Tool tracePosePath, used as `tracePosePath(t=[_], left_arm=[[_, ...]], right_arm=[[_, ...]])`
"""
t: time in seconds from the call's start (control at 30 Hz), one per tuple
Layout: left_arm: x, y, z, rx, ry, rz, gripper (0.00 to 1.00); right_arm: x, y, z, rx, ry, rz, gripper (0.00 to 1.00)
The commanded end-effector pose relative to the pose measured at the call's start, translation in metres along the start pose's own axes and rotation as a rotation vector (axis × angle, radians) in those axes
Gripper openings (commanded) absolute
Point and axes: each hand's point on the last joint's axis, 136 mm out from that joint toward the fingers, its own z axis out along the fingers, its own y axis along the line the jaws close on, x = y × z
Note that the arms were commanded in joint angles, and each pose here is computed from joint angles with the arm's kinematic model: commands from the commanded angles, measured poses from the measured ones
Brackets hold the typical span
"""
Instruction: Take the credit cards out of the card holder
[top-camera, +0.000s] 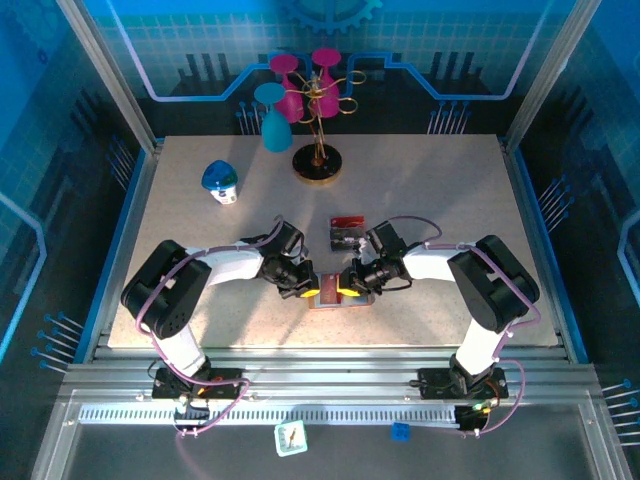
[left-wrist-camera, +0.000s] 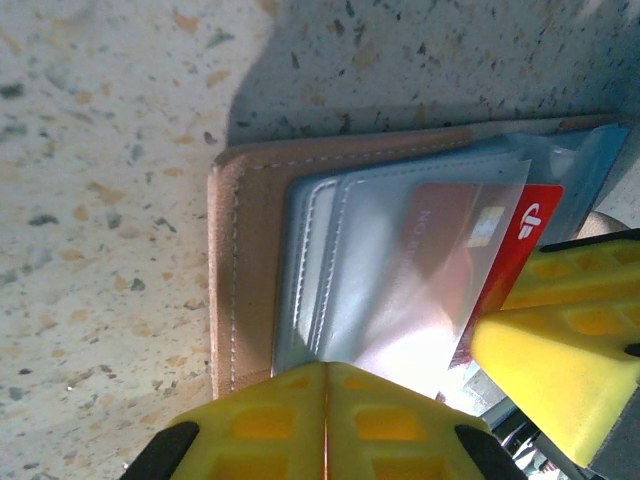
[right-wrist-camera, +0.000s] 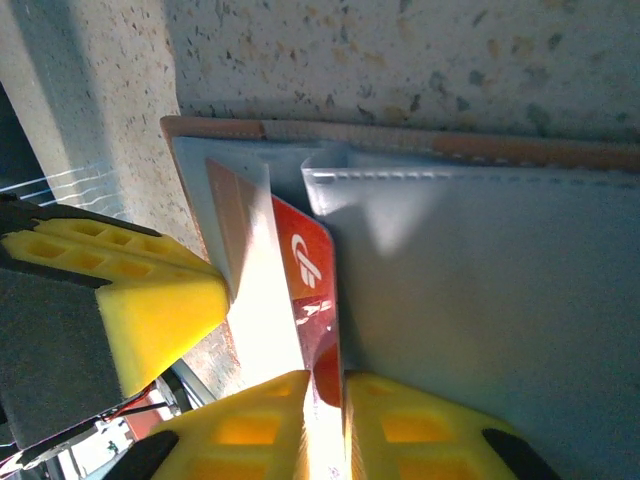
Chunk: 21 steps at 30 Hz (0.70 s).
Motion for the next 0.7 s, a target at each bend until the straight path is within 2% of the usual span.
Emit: tracePosePath(t=[0.0, 0.67], left_arm=[[0.009, 0.016, 0.007, -0.069, 0.04, -0.013, 0.08], [0.01, 0.027, 0.004, -0.107, 0.026, -0.025, 0.09]], right_arm=[[-0.001, -0.002, -0.003, -0.013, -0.002, 0.01, 0.14], [-0.007, -0.014, -0.021, 0.038, -0.014, -0.003, 0.09]])
